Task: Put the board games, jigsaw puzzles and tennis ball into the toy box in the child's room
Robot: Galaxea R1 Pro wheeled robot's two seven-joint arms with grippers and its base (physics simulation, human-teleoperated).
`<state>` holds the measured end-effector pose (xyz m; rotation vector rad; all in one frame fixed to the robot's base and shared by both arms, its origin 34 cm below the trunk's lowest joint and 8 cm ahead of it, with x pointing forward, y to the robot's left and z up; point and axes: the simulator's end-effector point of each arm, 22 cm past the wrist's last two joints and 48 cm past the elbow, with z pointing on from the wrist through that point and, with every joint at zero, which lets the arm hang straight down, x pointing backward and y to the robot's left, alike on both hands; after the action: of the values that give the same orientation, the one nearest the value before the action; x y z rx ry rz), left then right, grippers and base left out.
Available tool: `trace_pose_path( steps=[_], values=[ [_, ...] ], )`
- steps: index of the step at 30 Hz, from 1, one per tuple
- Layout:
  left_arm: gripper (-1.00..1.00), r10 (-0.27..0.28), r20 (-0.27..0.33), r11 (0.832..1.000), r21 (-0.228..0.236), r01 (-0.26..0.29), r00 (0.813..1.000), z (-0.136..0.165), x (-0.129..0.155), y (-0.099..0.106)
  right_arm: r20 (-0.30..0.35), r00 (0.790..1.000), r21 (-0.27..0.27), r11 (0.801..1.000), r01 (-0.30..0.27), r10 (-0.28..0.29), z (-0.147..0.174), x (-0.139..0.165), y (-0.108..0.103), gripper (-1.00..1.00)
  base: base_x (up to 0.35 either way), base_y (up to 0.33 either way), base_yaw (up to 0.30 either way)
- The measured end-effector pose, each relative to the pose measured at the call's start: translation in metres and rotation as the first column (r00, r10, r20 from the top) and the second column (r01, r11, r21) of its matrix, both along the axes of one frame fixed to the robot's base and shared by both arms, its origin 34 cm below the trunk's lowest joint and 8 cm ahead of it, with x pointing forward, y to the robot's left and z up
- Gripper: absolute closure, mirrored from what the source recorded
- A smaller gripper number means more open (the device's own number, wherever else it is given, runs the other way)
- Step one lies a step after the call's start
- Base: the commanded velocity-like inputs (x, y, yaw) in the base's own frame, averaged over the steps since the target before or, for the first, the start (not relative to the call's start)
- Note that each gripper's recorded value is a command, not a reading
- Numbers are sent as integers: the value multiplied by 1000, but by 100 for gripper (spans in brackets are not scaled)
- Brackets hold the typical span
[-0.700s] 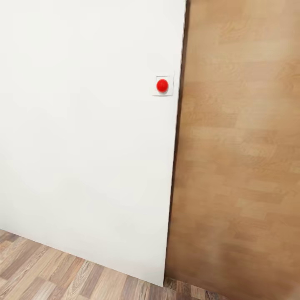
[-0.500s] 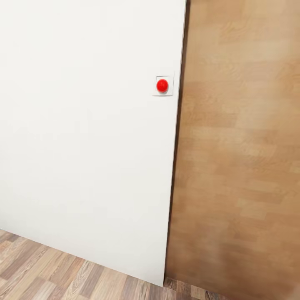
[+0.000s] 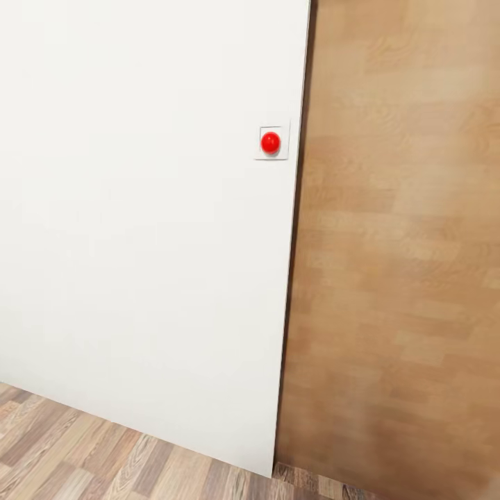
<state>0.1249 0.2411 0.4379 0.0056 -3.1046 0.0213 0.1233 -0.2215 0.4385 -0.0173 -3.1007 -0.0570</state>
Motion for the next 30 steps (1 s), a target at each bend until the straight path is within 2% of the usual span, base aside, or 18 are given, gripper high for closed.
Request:
trace_pose_path(
  steps=[30],
  values=[
    [-100,1,-1,1000,-1,-1,1000,3,0,0,2,1000,-6,1000,-6,6,3,1,-5,-100,0,0,0]
  ],
)
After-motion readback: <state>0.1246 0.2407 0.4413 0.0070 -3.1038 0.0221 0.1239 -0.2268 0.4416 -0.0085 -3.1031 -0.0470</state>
